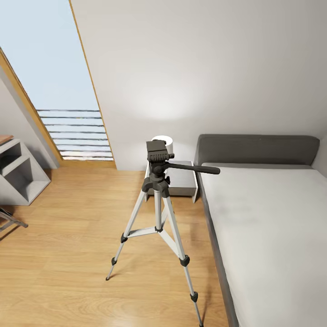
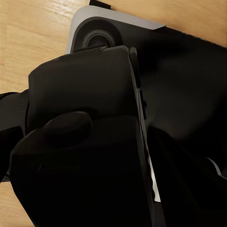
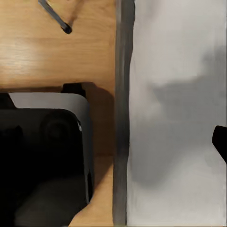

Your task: Attach the digital camera to the camera tripod in the bedroom.

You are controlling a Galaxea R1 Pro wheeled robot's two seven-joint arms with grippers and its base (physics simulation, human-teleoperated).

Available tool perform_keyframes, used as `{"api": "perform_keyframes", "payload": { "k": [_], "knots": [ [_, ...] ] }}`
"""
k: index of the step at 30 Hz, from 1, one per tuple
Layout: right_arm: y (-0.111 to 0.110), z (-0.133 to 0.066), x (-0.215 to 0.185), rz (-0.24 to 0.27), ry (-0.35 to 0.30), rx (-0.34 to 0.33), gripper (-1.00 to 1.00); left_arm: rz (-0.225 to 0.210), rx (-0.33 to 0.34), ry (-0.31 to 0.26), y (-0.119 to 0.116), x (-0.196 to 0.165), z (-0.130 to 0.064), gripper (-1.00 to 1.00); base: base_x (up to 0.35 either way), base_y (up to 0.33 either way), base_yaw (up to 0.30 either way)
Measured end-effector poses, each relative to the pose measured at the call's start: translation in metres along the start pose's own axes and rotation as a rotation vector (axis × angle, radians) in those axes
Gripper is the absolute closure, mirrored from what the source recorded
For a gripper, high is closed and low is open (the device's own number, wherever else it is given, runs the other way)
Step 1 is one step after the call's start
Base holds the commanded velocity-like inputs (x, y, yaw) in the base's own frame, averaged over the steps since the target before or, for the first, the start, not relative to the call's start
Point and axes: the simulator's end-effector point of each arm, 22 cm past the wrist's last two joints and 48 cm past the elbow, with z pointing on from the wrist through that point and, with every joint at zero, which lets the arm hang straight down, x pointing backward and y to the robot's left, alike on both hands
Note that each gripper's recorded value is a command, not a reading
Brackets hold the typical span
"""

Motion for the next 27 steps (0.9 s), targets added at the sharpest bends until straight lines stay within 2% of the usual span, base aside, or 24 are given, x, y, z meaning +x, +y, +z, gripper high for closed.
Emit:
{"api": "perform_keyframes", "payload": {
  "k": [4, 9, 11, 13, 17, 21, 25, 27],
  "knots": [
    [-0.009, -0.021, -0.082, -0.005, -0.156, 0.022, -1.00, 0.000, 0.000, 0.000, 0.000, 0.000, 0.000, 1.00, 0.000, 0.000, 0.000],
    [-0.011, -0.046, -0.138, -0.002, -0.258, 0.033, -1.00, 0.000, 0.000, 0.000, 0.000, 0.000, 0.000, 1.00, 0.000, 0.000, 0.000],
    [-0.012, -0.054, -0.149, 0.002, -0.265, 0.035, -1.00, 0.000, 0.000, 0.000, 0.000, 0.000, 0.000, 1.00, 0.000, 0.000, 0.000],
    [-0.011, -0.063, -0.187, 0.026, -0.263, 0.034, -1.00, 0.000, 0.000, 0.000, 0.000, 0.000, 0.000, 1.00, 0.000, 0.000, 0.000],
    [0.008, -0.081, -0.262, 0.063, -0.318, -0.001, -1.00, 0.000, 0.000, 0.000, 0.000, 0.000, 0.000, 1.00, 0.000, 0.000, 0.000],
    [0.015, -0.094, -0.313, 0.078, -0.354, -0.019, -1.00, 0.000, 0.000, 0.000, 0.000, 0.000, 0.000, 1.00, 0.000, 0.000, 0.000],
    [0.023, -0.120, -0.394, 0.101, -0.370, -0.056, -1.00, 0.000, 0.000, 0.000, 0.000, 0.000, 0.000, 1.00, 0.000, 0.000, 0.000],
    [0.024, -0.129, -0.411, 0.104, -0.369, -0.066, -1.00, 0.000, 0.000, 0.000, 0.000, 0.000, 0.000, 1.00, 0.000, 0.000, 0.000]
  ]
}}
